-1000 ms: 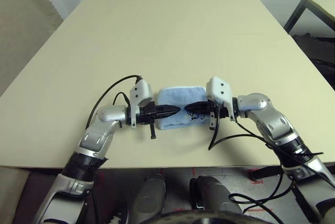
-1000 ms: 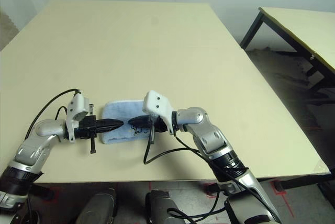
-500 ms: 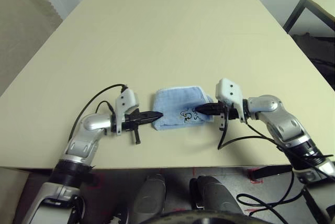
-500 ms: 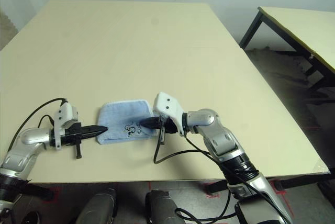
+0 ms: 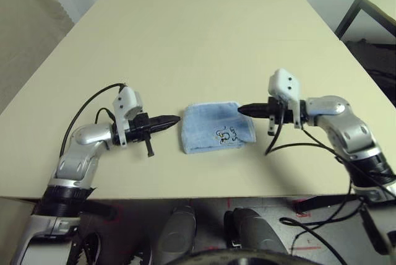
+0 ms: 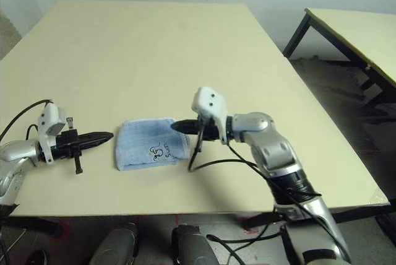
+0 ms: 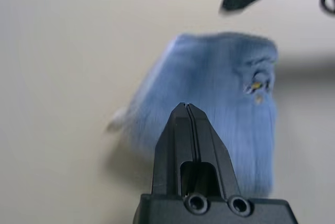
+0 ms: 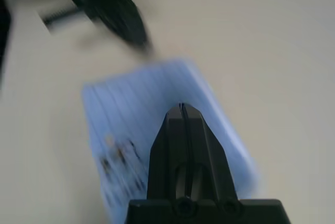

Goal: Fold the towel and set it aside.

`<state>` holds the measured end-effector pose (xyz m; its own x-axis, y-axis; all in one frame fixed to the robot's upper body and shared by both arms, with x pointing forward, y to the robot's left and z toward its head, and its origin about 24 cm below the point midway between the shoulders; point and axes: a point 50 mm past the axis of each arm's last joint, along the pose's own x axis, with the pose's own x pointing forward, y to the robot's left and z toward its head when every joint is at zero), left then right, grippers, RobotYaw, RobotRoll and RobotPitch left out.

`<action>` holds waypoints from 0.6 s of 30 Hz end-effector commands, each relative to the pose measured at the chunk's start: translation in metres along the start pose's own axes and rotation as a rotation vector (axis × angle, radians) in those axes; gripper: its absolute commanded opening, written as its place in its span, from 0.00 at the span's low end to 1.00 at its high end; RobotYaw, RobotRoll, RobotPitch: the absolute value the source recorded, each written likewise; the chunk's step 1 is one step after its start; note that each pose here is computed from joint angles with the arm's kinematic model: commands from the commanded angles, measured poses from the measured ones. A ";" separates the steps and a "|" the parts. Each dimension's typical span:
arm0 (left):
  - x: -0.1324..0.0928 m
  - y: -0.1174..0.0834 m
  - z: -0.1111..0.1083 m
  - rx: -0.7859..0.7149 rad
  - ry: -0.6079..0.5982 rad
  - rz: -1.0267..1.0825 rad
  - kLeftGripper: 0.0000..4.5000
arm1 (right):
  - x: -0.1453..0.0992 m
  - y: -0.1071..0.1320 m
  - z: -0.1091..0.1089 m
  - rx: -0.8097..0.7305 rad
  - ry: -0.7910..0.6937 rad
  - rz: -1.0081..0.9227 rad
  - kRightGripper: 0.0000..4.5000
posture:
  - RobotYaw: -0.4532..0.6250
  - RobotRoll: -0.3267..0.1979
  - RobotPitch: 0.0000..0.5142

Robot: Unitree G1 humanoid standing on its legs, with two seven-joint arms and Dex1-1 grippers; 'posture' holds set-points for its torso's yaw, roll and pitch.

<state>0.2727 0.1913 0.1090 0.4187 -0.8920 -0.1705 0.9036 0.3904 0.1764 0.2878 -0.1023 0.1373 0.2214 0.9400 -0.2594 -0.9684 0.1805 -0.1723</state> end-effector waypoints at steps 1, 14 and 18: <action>0.019 -0.002 -0.011 -0.024 0.012 -0.009 0.01 | 0.017 0.007 -0.015 0.037 0.031 0.016 0.00 | 0.49 0.62 0.15; 0.010 -0.005 -0.042 -0.009 0.138 -0.004 0.01 | 0.004 0.005 -0.053 0.055 0.188 -0.104 0.00 | 0.49 0.62 0.16; -0.007 -0.001 -0.042 -0.009 0.153 0.033 0.01 | -0.014 0.001 -0.052 0.056 0.201 -0.117 0.00 | 0.49 0.62 0.15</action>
<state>0.2750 0.2003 0.0706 0.4466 -0.8425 -0.3013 0.8943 0.4100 0.1792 0.2909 -0.1228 0.0906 0.3379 0.8403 -0.4239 -0.9411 0.2945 -0.1662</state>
